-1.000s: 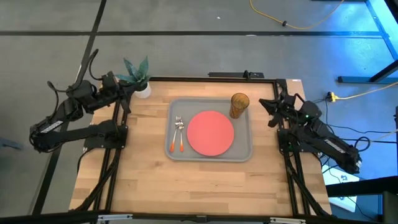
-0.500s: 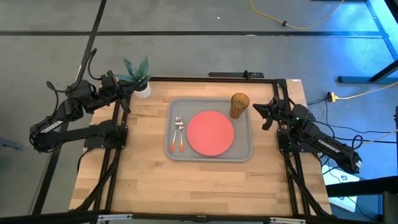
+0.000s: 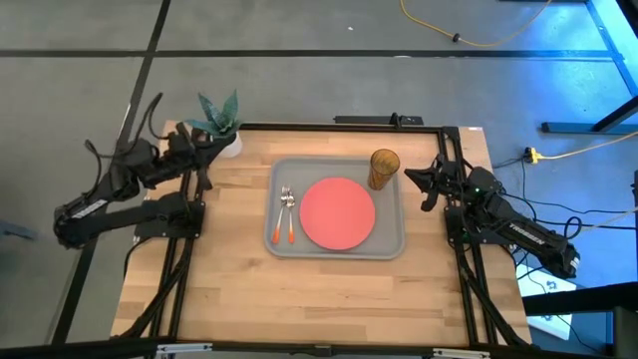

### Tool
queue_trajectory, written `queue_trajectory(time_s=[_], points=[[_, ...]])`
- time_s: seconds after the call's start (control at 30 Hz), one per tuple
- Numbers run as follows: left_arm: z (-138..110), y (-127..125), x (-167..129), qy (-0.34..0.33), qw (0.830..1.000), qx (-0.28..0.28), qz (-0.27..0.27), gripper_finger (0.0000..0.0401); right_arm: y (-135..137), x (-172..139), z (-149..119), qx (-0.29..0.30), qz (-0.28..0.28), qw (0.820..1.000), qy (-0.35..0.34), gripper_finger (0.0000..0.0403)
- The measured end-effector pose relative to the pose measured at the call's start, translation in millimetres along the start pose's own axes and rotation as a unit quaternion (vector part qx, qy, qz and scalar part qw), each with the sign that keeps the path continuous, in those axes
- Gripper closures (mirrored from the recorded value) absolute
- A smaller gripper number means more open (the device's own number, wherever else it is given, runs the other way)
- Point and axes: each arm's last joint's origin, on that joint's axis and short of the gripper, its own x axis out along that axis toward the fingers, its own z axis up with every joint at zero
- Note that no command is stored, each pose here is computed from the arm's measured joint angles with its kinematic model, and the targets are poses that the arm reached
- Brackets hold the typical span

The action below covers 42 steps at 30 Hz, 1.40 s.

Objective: Pick and place plate/cup/fork/spoon on tray
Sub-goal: Return to Home Position

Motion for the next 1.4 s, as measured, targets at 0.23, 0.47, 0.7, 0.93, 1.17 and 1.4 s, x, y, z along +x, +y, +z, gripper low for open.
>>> queue_trajectory(time_s=[0.23,0.47,0.7,0.93,1.17,1.4], points=[[-39,2,-19,-0.083,0.996,-0.023,0.0,0.0401,0,0,0,0.0,0.0,1.0,0.0,0.0398],[-61,2,-19,-0.083,0.997,-0.004,0.002,0.0401,0,0,0,0.007,0.002,1.0,0.002,0.0393],[-95,0,-2,-0.053,0.999,-0.008,0.011,0.0401,0,0,-1,0.027,0.004,1.0,0.006,0.0391],[-138,-3,16,-0.084,0.996,-0.021,0.001,0.0401,0,0,-1,0.028,0.004,1.0,0.006,0.039],[-150,-4,20,-0.068,0.997,-0.021,-0.013,0.0401,0,0,-1,0.028,0.004,1.0,0.006,0.039],[-153,-4,20,-0.052,0.998,-0.02,-0.013,0.0401,0,0,-1,0.03,0.004,1.0,0.006,0.039]])
